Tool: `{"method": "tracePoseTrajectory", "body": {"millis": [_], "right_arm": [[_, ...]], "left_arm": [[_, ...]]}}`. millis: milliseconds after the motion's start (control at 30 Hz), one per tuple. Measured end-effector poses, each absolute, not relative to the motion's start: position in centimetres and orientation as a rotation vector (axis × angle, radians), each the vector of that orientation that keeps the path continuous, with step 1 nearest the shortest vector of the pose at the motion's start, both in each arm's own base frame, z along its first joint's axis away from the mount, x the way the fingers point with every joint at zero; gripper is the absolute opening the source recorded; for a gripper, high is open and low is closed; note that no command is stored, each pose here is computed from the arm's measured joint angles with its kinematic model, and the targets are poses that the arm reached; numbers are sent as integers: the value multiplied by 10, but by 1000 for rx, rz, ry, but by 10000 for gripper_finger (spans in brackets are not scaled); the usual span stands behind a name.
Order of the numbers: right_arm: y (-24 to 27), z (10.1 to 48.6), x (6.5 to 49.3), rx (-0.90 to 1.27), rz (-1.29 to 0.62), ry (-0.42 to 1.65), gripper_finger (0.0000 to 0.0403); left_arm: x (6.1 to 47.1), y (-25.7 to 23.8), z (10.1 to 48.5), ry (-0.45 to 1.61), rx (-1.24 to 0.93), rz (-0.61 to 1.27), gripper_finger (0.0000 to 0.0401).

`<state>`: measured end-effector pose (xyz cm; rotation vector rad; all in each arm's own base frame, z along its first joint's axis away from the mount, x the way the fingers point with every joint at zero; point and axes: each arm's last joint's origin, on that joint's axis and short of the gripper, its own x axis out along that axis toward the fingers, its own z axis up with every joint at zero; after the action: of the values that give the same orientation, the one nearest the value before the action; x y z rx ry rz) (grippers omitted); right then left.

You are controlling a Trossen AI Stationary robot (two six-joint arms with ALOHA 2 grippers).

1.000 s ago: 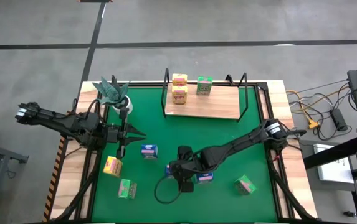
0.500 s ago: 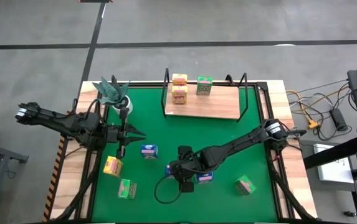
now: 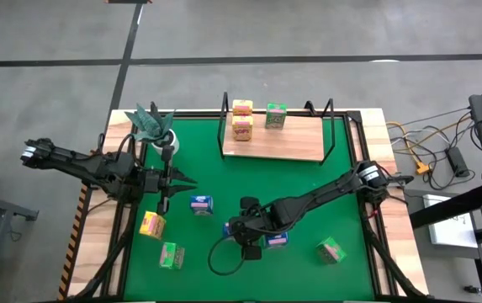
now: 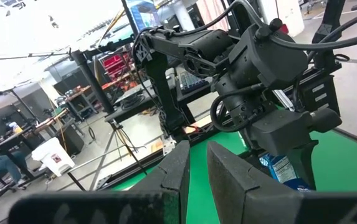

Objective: Stack cereal on shelf
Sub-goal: Put the center blue cereal box on the shelf

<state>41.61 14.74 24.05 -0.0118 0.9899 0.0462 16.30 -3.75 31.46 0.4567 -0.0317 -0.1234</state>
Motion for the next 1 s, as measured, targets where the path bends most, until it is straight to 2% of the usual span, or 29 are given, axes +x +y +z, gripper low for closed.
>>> {"method": "tracePoseTrajectory", "body": {"millis": [400,1000], "right_arm": [[140,272,410,-50,71,988,167],[76,356,351,-118,25,974,167]], "left_arm": [[163,-38,315,-30,432,-124,38],[163,-38,314,-28,408,-128,38]]}}
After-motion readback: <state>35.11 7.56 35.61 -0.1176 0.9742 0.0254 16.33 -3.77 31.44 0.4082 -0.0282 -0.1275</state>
